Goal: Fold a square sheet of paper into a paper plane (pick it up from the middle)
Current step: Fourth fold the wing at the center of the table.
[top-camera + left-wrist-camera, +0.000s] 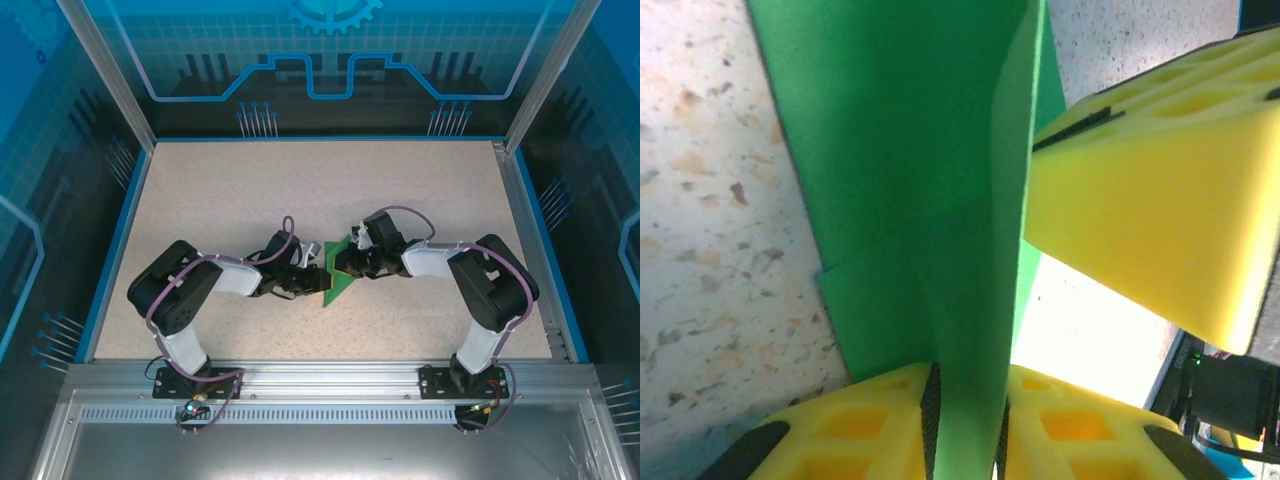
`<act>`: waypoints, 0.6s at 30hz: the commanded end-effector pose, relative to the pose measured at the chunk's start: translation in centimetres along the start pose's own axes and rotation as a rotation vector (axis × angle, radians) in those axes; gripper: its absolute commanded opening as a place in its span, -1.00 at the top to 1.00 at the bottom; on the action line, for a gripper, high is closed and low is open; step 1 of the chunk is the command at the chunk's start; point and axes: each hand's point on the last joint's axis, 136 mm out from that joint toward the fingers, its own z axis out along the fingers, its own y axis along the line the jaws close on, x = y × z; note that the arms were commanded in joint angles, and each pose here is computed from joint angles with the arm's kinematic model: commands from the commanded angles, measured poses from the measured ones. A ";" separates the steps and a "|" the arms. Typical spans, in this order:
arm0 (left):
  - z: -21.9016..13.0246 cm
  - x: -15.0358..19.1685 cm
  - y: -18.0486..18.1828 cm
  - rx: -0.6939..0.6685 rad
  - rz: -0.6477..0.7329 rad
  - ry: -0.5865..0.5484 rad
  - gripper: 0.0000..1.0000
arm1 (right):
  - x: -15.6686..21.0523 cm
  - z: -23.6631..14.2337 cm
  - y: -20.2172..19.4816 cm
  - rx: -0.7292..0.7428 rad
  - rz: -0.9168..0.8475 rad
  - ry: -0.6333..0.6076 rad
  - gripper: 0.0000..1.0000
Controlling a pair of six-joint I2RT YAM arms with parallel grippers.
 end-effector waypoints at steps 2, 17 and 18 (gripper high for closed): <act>-0.2 0.9 0.5 -0.029 -0.006 0.026 0.66 | 0.2 0.4 0.0 0.021 -0.008 0.012 0.77; 0.6 1.1 0.9 0.015 -0.082 0.061 0.93 | 1.0 -0.5 0.6 -0.011 -0.025 0.014 0.73; 0.7 1.1 0.9 0.024 -0.087 0.067 0.93 | 1.0 -0.5 0.8 -0.020 -0.026 0.014 0.73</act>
